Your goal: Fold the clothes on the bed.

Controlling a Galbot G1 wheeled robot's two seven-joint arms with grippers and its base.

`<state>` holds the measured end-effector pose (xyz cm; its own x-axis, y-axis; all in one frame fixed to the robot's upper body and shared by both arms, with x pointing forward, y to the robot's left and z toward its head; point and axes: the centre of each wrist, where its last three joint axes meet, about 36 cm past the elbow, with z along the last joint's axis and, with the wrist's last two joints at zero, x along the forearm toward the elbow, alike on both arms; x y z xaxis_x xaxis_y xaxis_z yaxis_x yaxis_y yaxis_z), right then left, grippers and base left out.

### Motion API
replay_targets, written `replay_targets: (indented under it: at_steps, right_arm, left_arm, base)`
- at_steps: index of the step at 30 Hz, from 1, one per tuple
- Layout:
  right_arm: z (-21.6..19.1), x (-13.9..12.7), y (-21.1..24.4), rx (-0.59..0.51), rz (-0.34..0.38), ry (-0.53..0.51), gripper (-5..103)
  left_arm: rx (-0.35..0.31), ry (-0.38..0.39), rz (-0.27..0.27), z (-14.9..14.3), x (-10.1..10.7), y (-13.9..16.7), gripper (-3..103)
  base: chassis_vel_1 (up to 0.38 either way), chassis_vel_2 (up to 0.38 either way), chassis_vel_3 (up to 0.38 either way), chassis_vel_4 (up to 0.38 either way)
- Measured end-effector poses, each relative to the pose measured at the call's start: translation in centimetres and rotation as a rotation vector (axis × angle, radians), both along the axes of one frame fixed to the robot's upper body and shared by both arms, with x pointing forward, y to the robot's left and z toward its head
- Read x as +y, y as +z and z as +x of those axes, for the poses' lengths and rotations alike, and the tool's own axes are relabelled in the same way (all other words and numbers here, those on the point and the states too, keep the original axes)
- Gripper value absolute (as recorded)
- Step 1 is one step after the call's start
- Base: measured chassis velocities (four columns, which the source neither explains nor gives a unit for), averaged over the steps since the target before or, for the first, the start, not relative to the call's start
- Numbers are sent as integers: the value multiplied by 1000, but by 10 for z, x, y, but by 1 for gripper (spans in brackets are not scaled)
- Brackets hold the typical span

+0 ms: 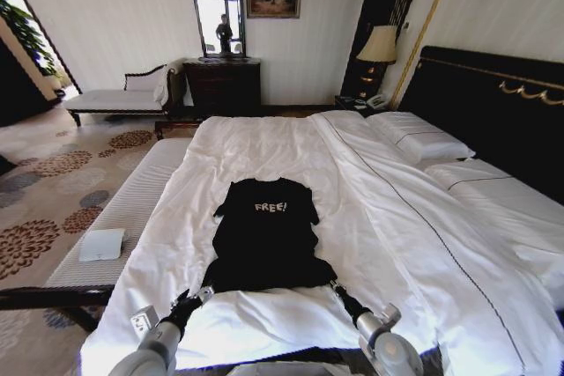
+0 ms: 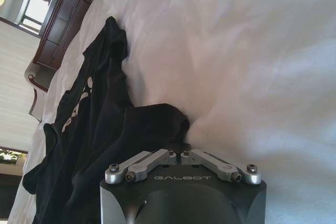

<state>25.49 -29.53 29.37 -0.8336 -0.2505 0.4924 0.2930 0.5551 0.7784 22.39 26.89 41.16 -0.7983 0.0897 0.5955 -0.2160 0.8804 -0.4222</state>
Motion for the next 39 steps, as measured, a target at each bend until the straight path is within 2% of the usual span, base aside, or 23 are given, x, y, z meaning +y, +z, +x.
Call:
replay_targets:
  at_steps: [3, 7, 9, 21, 22, 23, 27, 29, 32, 33, 35, 36, 38, 39]
  right_arm:
    - [-1, -2, 0, 0, -6, -3, 0]
    - [0, -3, 1, -2, -9, -4, 0]
    - [0, -3, 1, -2, -13, -3, 0]
    - [-1, -4, -2, 7, -39, -2, 0]
    - [-1, -4, -3, 9, -41, -3, 0]
    - [-1, -4, -3, 9, -41, -3, 0]
    - [-1, -4, -3, 11, -43, -5, 0]
    - [-1, -4, -3, 11, -43, -5, 0]
    - [-1, -4, -3, 12, -43, -7, 0]
    - [-1, -4, -3, 12, -43, -7, 0]
    - [-1, -4, -3, 13, -44, -8, 0]
    - [-1, -4, -3, 13, -44, -9, 0]
    - [-2, -5, -2, 14, -43, -14, 0]
    - [-2, -5, -2, 14, -43, -14, 0]
  left_arm:
    - [14, 7, -34, 10, -1, -4, 99]
    - [36, 15, -52, 17, 3, -11, 99]
    - [45, 17, -52, 18, 5, -13, 101]
    - [74, -13, -24, 33, 0, -35, 94]
    - [74, -17, -23, 33, -2, -36, 89]
    - [74, -17, -23, 33, -2, -36, 89]
    - [74, -29, -22, 33, -6, -38, 68]
    - [74, -30, -22, 33, -7, -38, 68]
    - [76, -29, -22, 33, -7, -39, 51]
    - [76, -29, -22, 33, -7, -39, 51]
    - [78, -28, -23, 33, -6, -40, 40]
    - [80, -28, -24, 33, -6, -41, 40]
    - [81, -31, -24, 33, -6, -42, 30]
    - [81, -31, -24, 33, -6, -42, 30]
  base:
    - [0, 0, 0, 0]
    - [0, 0, 0, 0]
    - [0, 0, 0, 0]
    - [0, 0, 0, 0]
    - [0, 0, 0, 0]
    - [0, 0, 0, 0]
    - [0, 0, 0, 0]
    - [0, 0, 0, 0]
    - [0, 0, 0, 0]
    - [0, 0, 0, 0]
    - [0, 0, 0, 0]
    - [0, 0, 0, 0]
    - [0, 0, 0, 0]
    - [0, 0, 0, 0]
